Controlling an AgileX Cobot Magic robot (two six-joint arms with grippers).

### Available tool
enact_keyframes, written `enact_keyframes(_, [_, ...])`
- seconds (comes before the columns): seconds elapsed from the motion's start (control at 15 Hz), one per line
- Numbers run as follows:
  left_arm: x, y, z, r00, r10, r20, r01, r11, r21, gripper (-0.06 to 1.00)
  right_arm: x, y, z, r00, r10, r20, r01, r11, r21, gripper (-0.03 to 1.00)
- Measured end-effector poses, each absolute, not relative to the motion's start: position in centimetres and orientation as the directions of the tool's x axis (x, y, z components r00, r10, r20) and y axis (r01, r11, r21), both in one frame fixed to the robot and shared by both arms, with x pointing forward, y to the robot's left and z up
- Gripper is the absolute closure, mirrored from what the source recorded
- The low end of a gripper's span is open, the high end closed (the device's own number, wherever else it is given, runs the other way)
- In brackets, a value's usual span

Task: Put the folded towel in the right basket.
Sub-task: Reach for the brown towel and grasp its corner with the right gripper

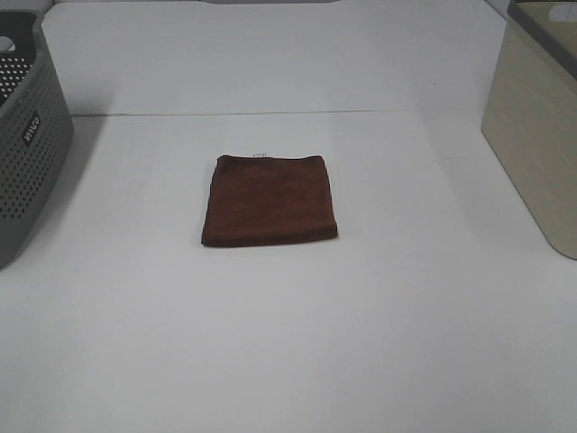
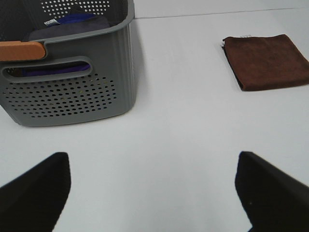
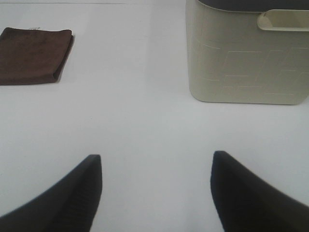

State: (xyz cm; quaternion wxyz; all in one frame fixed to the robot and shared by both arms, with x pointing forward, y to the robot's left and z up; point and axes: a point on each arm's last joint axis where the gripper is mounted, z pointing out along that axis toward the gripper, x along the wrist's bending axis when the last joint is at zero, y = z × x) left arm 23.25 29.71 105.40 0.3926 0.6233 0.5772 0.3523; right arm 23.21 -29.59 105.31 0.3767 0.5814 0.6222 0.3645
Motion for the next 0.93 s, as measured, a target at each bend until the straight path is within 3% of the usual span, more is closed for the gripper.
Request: enact_keyframes(0.93, [23.25,29.71,105.40,0.085,0.996,-0.014,0.443,-0.025,0.896,0.07,23.21,-29.59,105.31,-0.040,0.998,-0.045,0.449,0.058,0.892,0.35])
